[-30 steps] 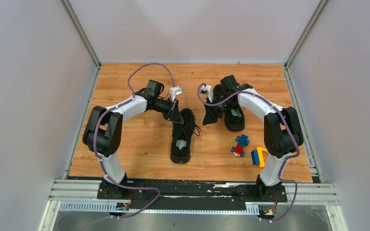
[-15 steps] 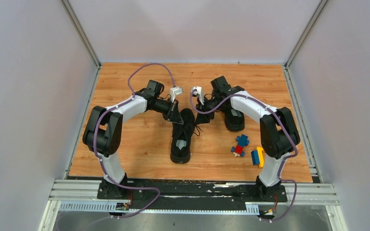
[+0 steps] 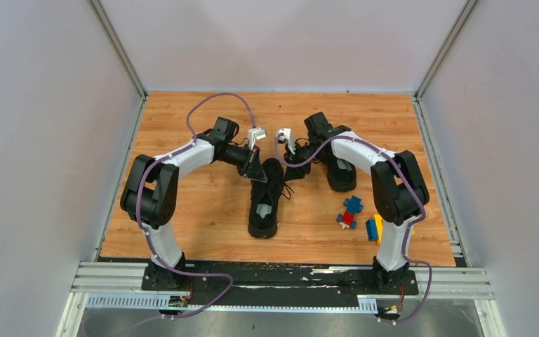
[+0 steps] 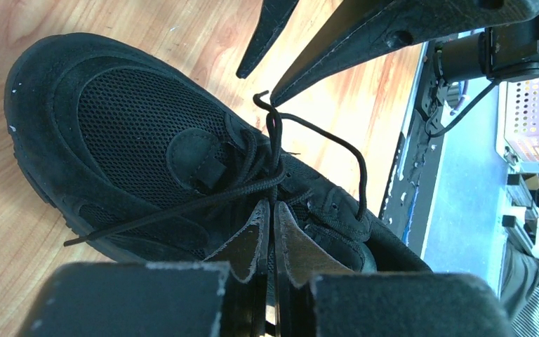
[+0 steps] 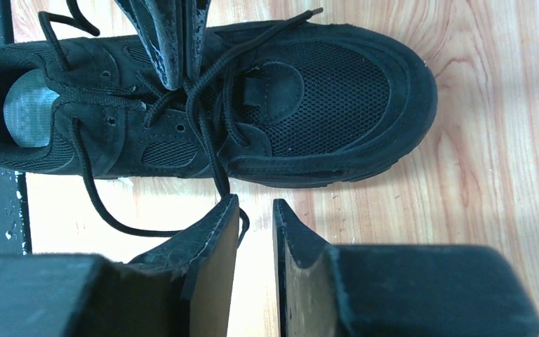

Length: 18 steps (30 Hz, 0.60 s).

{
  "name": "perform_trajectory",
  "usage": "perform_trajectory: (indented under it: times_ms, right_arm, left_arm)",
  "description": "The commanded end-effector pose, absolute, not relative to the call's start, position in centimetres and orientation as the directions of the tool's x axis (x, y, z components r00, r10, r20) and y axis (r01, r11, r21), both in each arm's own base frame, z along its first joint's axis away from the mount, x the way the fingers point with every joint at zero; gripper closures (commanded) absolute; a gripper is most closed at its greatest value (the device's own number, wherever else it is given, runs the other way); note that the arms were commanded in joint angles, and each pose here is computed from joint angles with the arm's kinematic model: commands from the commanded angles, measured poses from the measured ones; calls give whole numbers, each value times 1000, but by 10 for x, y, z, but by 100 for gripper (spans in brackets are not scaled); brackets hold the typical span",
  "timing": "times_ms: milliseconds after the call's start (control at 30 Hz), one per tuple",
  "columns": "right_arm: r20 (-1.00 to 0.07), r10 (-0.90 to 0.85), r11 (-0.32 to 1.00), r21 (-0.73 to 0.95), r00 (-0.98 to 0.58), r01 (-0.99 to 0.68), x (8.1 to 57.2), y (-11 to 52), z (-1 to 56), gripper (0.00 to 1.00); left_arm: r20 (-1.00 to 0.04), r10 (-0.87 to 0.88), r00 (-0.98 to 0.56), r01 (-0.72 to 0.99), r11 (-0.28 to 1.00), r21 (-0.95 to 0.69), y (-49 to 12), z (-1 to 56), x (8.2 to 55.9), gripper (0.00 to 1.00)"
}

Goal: Tie the shoes
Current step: Cross the shoelace with the shoelace.

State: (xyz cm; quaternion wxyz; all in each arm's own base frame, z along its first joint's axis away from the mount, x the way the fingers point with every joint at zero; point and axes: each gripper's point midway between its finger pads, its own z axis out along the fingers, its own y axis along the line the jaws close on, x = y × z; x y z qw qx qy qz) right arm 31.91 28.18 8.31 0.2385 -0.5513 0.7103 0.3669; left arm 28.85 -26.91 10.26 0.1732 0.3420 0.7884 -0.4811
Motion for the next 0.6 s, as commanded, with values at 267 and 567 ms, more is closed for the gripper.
perform_trajectory:
  times_ms: [267, 567]
  right_arm:
    - [-823, -563, -73, 145, -79, -987, 310, 297, 110, 73]
    - [-803, -587, -41, 159, -105, -987, 325, 302, 100, 80]
  left_arm:
    - [-635, 380, -673, 737, 262, -624, -274, 113, 291, 94]
    - [-637, 379, -671, 738, 259, -623, -274, 115, 291, 94]
